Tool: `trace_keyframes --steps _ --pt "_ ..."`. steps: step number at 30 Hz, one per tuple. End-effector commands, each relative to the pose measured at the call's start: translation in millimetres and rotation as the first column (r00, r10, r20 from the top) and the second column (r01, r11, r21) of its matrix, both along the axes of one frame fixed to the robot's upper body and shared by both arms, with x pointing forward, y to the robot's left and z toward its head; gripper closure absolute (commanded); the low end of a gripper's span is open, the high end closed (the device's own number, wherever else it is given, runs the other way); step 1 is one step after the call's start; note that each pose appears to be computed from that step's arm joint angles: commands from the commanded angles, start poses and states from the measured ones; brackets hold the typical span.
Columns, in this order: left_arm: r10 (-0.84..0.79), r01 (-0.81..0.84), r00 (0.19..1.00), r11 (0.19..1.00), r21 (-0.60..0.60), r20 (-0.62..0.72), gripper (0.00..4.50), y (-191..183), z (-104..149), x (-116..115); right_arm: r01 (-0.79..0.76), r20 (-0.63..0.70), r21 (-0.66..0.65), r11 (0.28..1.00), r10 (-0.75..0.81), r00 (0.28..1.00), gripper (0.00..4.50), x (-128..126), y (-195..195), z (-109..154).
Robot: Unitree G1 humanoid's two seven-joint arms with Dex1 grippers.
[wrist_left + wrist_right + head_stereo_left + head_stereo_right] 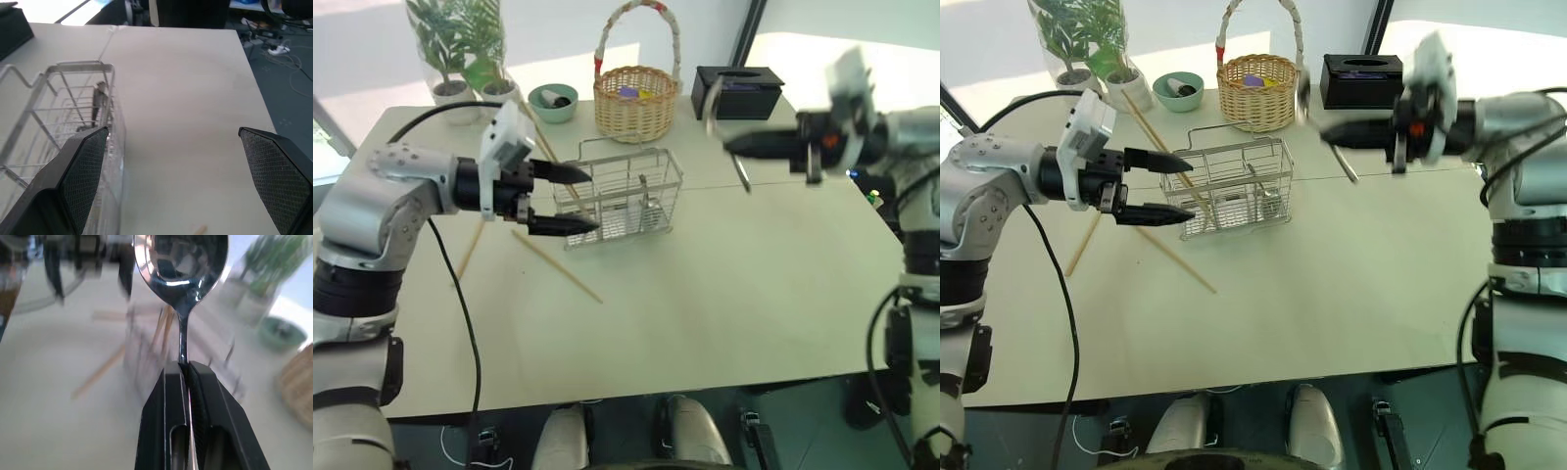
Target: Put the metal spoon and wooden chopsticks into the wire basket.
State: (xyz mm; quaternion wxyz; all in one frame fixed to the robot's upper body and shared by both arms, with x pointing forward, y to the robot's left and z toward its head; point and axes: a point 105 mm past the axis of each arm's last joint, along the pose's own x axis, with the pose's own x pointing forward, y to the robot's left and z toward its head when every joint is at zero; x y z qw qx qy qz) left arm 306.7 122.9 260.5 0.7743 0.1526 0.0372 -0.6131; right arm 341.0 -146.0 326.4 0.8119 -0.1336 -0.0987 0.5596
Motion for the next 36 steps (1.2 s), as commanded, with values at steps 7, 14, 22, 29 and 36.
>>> trace_keyframes --steps 7,14,22,29,36 --pt "0.035 -0.031 0.995 0.999 -0.043 0.089 0.00 4 21 1 0.119 0.022 0.234 0.965 -0.127 0.992 4.44 28 65 16" --pt "0.072 -0.067 0.992 0.996 -0.052 0.103 0.00 11 27 -2 0.283 0.048 0.253 0.925 -0.304 0.952 4.44 65 66 -10" --pt "0.101 -0.095 0.989 0.994 -0.057 0.108 0.00 16 30 -3 0.331 -0.025 0.189 0.924 -0.333 0.943 3.80 72 65 -51" --pt "0.111 -0.104 0.988 0.993 -0.060 0.112 0.00 16 31 0 0.363 -0.041 0.193 0.912 -0.362 0.931 0.37 69 63 -58" --pt "0.136 -0.124 0.982 0.988 -0.096 0.131 0.00 18 40 6 0.328 0.060 0.236 0.915 -0.351 0.935 0.03 56 51 -16"
